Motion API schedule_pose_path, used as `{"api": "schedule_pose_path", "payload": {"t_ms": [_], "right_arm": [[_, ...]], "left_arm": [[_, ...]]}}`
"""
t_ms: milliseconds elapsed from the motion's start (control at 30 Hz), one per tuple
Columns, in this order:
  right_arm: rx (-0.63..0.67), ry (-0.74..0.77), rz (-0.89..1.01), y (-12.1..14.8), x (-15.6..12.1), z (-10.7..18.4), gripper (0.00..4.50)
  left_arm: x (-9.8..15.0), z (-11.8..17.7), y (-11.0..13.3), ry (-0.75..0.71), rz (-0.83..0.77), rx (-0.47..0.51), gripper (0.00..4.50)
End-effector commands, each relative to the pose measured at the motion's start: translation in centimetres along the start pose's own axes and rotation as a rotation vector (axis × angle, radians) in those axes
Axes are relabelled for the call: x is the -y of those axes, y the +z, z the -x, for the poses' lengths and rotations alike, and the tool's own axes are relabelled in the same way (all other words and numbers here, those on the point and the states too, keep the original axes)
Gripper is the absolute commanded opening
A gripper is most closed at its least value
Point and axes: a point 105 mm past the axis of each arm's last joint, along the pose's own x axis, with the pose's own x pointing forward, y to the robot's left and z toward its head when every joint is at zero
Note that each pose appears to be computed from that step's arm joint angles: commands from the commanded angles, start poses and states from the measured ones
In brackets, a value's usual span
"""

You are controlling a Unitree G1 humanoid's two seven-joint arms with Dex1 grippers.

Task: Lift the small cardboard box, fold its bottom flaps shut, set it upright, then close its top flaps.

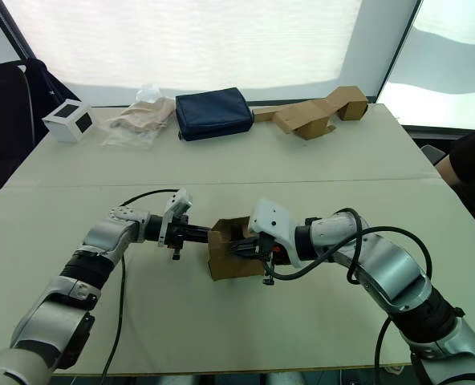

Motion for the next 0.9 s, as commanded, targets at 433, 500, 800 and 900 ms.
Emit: {"api": "schedule_pose_path", "payload": {"t_ms": [433, 500, 800, 900], "right_arm": [[0.055, 0.006, -0.032, -0.2, 0.0, -0.9, 0.00], [0.056, 0.002, -0.034, -0.2, 0.1, -0.9, 0.00], [0.067, -0.007, -0.038, -0.5, 0.5, -0.8, 0.00], [0.070, -0.004, -0.038, -0.5, 0.5, -0.8, 0.00]], "left_arm": [[-0.4, 2.5, 2.0, 0.079, -0.047, 0.073, 0.08], [0.1, 3.5, 2.5, 0.090, -0.068, 0.076, 0.08], [6.1, 5.7, 4.6, 0.015, -0.113, 0.072, 0.08], [7.7, 5.0, 4.8, -0.016, -0.114, 0.082, 0.08]]}}
